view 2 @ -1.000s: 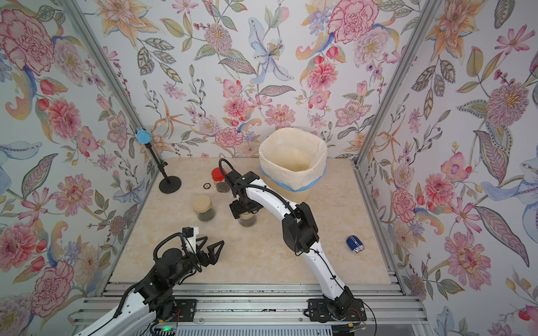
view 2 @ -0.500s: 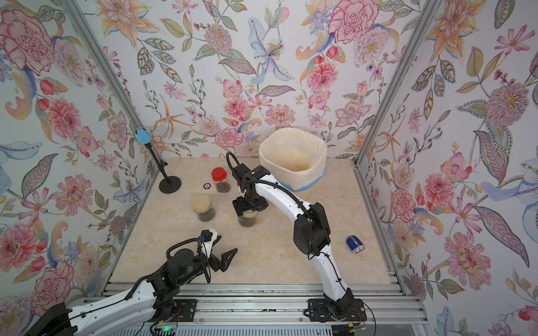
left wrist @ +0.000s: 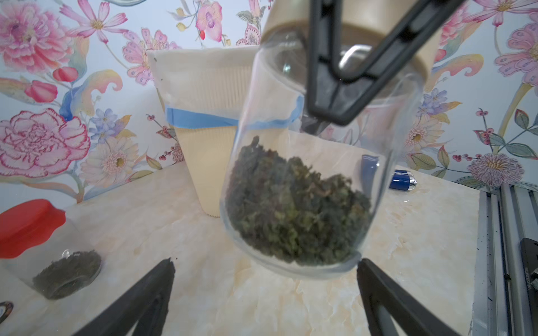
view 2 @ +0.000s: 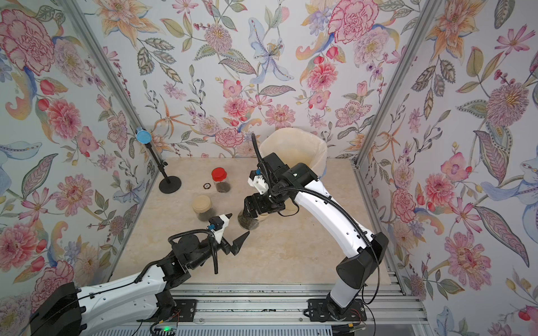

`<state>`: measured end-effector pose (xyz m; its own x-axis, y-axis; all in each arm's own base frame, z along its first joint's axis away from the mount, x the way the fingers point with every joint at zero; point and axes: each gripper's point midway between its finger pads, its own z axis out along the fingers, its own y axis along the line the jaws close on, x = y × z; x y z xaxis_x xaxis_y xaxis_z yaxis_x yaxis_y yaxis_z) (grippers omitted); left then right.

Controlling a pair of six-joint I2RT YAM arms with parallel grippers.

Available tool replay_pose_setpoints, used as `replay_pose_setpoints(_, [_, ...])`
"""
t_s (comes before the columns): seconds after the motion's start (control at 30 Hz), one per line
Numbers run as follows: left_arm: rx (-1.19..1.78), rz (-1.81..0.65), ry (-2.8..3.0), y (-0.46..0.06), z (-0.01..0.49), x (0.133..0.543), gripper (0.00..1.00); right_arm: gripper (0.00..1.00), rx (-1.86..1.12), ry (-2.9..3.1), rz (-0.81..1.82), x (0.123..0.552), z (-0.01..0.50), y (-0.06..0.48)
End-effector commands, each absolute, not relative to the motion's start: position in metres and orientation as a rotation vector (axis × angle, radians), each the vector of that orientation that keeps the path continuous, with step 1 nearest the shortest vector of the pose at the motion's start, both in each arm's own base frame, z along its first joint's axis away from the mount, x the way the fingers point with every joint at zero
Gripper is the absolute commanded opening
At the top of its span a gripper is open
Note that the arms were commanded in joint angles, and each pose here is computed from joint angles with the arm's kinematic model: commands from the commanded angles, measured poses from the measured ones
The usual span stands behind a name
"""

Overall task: Empty moldy tea leaves from jars
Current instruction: Pick up the jar from the center of the board.

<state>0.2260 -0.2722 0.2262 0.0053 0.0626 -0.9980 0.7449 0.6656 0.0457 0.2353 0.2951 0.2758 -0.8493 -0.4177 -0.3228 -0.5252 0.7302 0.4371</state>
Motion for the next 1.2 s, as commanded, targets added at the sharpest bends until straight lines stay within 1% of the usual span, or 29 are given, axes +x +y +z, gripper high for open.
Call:
replay_pose_setpoints(0.0, [0.789, -0.635, 1.381, -0.293, 0.253, 0.219, 1.0, 0.55, -0.73, 2.699, 0.87, 0.227, 0.291, 0.287])
replay_pose_setpoints(0.27, [0.871, -0.633, 1.393, -0.318, 0.249, 0.22, 1.0, 0.55, -0.723, 2.704, 0.913, 0.217, 0.285, 0.278])
replay_pose_setpoints(0.4, [0.946, -0.653, 1.385, -0.333, 0.245, 0.217, 1.0, 0.55, -0.715, 2.699, 0.986, 0.212, 0.287, 0.278])
replay_pose_setpoints(0.7, [0.997, -0.661, 1.37, -0.349, 0.242, 0.22, 0.99, 0.54, -0.722, 2.704, 1.106, 0.2, 0.291, 0.28])
replay_pose_setpoints(0.93, [1.007, -0.66, 1.347, -0.351, 0.246, 0.22, 0.94, 0.54, -0.715, 2.736, 1.092, 0.198, 0.281, 0.277])
replay_pose_setpoints(1.03, [1.01, -0.659, 1.347, -0.35, 0.245, 0.219, 0.89, 0.54, -0.71, 2.739, 1.082, 0.199, 0.28, 0.276])
replay_pose_setpoints(1.1, [1.011, -0.659, 1.346, -0.349, 0.244, 0.218, 0.83, 0.54, -0.706, 2.745, 1.078, 0.199, 0.279, 0.276])
replay_pose_setpoints(1.17, [1.012, -0.657, 1.348, -0.348, 0.242, 0.217, 0.8, 0.54, -0.704, 2.747, 1.079, 0.199, 0.279, 0.276])
